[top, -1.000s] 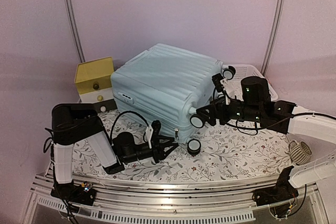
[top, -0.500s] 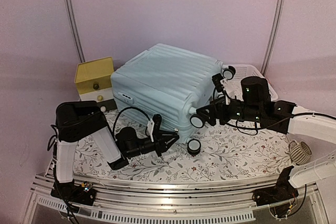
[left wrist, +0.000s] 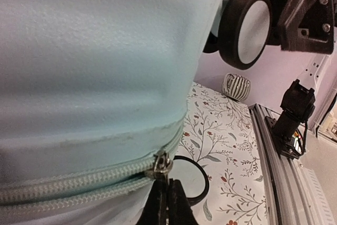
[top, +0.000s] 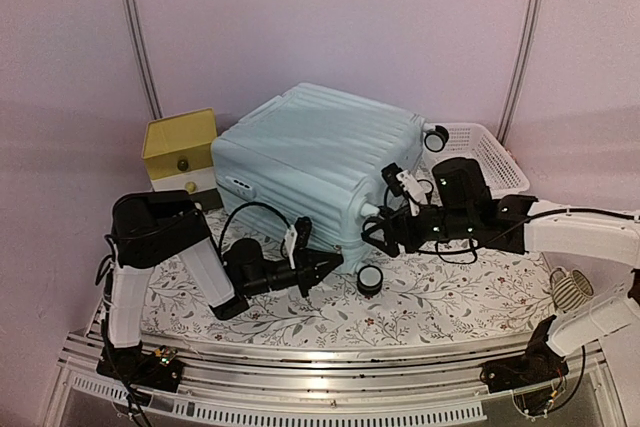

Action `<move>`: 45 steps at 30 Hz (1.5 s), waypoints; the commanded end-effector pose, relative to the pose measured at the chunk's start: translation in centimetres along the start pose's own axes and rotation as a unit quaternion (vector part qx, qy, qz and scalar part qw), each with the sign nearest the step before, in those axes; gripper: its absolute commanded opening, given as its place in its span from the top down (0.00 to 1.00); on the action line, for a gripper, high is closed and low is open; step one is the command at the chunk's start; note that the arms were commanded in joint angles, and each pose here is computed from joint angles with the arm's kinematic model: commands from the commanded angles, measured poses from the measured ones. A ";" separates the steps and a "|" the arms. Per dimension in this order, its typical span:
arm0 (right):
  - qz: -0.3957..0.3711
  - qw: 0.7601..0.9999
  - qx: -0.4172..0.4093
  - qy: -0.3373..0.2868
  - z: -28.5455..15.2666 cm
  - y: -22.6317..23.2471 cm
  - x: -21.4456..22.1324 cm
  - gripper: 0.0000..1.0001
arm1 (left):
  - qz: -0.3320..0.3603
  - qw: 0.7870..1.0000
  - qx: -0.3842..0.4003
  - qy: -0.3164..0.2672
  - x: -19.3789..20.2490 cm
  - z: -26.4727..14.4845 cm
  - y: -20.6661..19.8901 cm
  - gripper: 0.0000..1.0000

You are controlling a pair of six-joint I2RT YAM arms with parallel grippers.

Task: Open, take out, and arrange the luggage
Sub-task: Grab the zipper of the luggage, then unzip the zipper of the luggage.

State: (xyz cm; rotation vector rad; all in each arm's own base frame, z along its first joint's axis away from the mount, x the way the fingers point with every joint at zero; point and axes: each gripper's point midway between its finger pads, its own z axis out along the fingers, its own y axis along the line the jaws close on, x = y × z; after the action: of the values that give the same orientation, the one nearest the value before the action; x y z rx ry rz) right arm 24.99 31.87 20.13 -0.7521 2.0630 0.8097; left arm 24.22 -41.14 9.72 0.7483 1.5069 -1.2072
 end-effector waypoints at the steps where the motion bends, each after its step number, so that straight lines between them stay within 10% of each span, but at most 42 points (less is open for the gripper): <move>1: -0.007 0.998 -0.051 0.031 2.1 1.5 0.7 0.19 | 0.068 0.990 0.118 -0.036 -0.6 0.5 -5.4 1.00; 14: -0.025 0.993 -0.113 0.012 4.4 3.9 -1.2 0.80 | 0.181 0.964 0.192 -0.015 1.1 2.1 -11.0 1.00; 26: -0.040 0.993 -0.111 -0.008 4.4 4.4 -2.2 0.78 | 0.194 0.958 0.213 -0.022 0.8 5.5 -13.9 1.00; 36: -0.010 0.997 0.000 -0.077 0.3 0.5 -1.3 0.42 | 0.065 0.982 0.139 -0.108 -5.4 2.6 -12.4 1.00; 45: 0.050 0.991 0.000 -0.124 -3.4 -0.9 3.3 0.37 | 0.065 0.980 0.142 -0.122 -5.1 2.3 -12.6 0.99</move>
State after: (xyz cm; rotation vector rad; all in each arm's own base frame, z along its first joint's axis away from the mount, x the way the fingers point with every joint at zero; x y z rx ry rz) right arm 22.89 29.18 19.20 -0.6250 1.9182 0.8572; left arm 22.01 -45.53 10.68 0.7618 1.4669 -1.1636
